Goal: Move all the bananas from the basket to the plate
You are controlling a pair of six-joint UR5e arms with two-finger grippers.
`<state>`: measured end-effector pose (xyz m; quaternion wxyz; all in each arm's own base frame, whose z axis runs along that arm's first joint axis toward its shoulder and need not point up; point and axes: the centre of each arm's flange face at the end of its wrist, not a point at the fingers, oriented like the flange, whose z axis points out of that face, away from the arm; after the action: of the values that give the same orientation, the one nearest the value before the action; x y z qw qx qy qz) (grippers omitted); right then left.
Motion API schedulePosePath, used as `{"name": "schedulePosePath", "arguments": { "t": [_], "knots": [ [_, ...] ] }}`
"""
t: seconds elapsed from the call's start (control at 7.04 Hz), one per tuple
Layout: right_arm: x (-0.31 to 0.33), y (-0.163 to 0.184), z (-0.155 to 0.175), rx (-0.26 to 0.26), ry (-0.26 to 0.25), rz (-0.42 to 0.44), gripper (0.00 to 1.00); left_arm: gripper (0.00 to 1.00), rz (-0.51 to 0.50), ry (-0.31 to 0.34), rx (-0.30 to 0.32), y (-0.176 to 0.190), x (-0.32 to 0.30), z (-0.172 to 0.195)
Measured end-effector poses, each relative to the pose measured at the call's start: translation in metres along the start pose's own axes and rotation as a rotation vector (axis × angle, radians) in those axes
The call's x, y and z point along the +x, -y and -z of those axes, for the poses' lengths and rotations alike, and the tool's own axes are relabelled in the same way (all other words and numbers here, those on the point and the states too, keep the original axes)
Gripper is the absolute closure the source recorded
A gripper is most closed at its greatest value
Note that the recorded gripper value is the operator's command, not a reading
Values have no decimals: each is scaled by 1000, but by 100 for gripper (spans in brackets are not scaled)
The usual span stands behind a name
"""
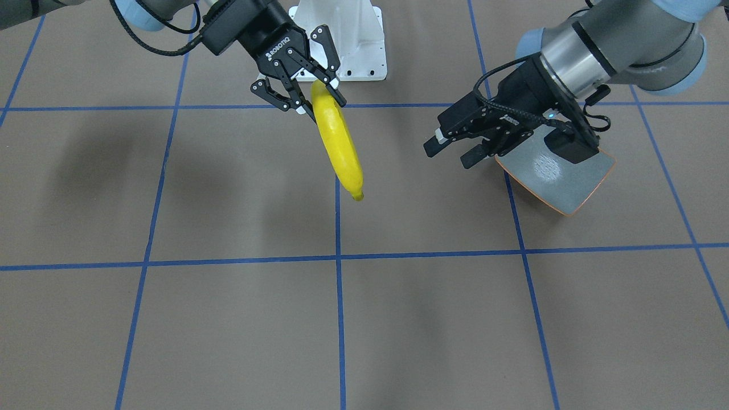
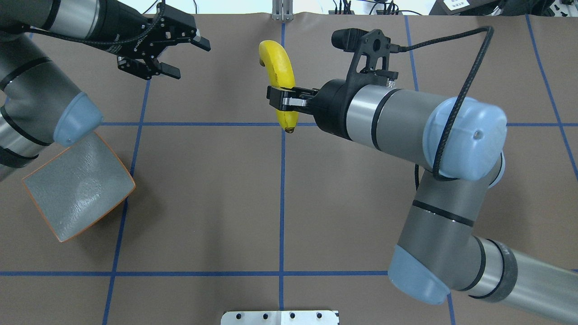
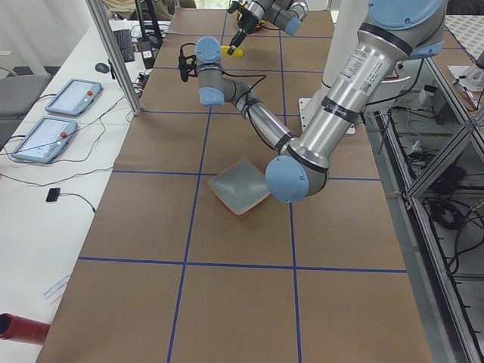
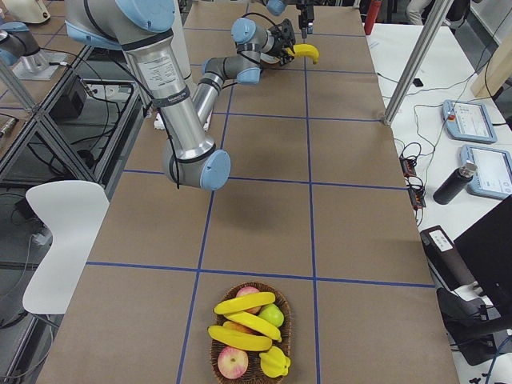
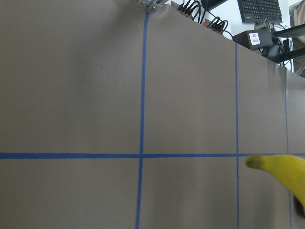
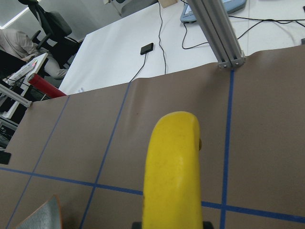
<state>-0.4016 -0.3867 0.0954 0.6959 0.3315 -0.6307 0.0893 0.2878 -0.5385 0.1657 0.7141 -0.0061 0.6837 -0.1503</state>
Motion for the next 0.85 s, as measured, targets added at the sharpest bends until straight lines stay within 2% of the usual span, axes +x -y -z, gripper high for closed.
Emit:
{"name": "schedulePosePath", "arguments": {
  "t": [0.14, 0.43, 0.85],
  "knots": [
    [-8, -9, -2, 19, 3, -3, 100, 0, 114, -33, -4, -6, 17, -1],
    [-26, -22, -3, 54, 15, -14, 100, 0, 254, -92, -49, -24, 32, -5],
    [-41, -41, -1, 87, 53, -27, 100, 2, 298, -112, -112, -51, 37, -19]
  ]
}}
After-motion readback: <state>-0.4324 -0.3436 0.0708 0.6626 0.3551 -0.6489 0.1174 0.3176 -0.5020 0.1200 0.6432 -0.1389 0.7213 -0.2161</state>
